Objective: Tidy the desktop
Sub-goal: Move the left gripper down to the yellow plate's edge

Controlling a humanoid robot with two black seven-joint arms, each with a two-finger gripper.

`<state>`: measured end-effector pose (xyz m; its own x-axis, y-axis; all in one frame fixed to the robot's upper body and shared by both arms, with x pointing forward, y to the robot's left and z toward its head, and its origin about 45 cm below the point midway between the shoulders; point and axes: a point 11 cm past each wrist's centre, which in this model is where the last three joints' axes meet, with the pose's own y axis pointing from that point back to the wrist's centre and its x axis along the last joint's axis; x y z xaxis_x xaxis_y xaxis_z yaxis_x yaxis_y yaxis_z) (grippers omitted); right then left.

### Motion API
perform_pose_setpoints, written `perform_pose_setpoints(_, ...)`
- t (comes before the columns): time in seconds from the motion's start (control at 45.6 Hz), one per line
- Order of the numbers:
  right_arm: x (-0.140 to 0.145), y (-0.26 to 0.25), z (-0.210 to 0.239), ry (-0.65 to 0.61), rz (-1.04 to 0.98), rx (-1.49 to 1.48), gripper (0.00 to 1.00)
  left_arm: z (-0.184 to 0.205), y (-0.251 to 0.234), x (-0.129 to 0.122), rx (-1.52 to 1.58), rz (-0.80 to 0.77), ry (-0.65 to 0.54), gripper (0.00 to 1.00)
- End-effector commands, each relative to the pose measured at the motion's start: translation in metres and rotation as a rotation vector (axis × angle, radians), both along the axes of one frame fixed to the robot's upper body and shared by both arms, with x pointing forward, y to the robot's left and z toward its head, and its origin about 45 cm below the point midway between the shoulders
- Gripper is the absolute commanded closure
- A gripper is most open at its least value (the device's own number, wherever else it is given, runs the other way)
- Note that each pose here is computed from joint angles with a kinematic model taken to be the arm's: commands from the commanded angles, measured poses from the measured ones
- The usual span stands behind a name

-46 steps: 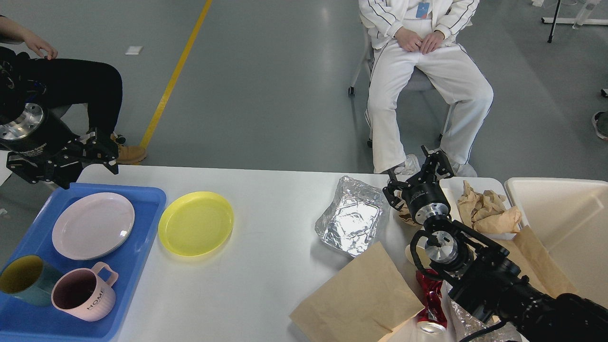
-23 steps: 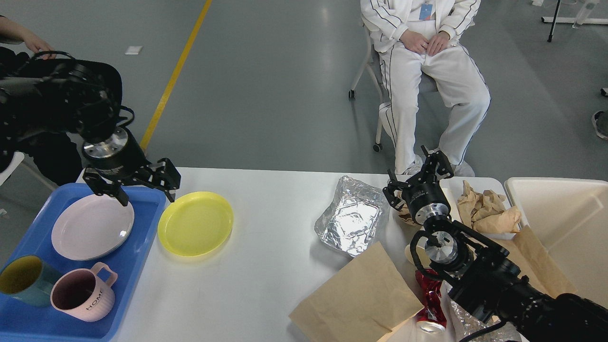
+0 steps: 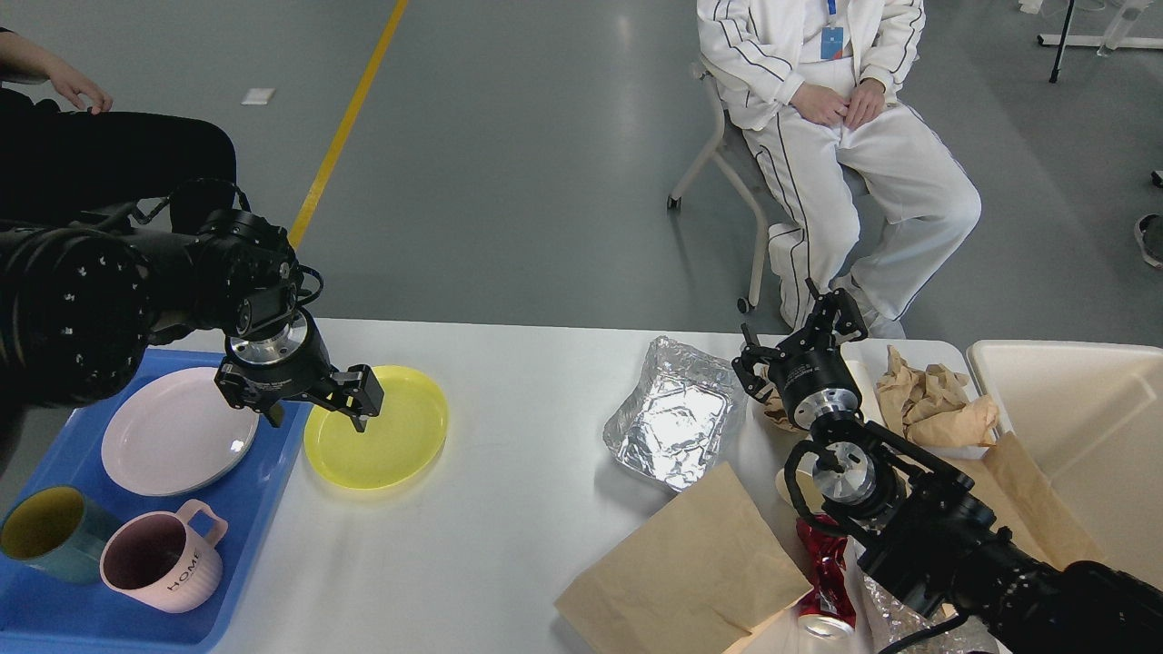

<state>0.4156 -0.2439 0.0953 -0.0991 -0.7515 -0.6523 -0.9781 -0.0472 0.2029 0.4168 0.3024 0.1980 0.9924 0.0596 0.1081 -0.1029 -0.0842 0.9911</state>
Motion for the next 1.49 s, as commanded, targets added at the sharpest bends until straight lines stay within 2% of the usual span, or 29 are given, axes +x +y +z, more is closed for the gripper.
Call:
perform_pose_setpoints(0.0,0.0,0.0,0.0,0.0,-0.001,0.0,0.0,-0.011,0.008,0.0,0.047,0.01,-0.029,0.04)
perform_pose_setpoints(0.132,0.0,0.0,0.0,0.0,-0.001,0.0,0.0,-0.033,0.015,-0.004,0.077,0.015,-0.024,0.04)
perform_pose_setpoints(0.439,0.0,0.0,0.0,0.001,0.0,0.0,0.0,-0.039,0.023,0.019,0.072,0.028,-0.162,0.04)
perform_pose_setpoints(0.592,0.0,0.0,0.0,0.0,0.001,0.001,0.0,-0.062,0.022,0.012,0.034,0.055,-0.178,0.04)
perform_pose_setpoints(0.811,0.0,-0.001,0.0,0.0,-0.002,-0.001,0.0,-0.064,0.016,0.022,-0.023,0.089,-0.254,0.04)
perform_pose_setpoints(1.184,0.0,0.0,0.0,0.002,-0.001,-0.001,0.0,-0.069,-0.004,0.019,-0.12,0.123,-0.224,0.04)
perform_pose_setpoints(1.469,0.0,0.0,0.0,0.0,-0.001,0.0,0.0,-0.068,0.006,0.016,-0.12,0.145,-0.213,0.04)
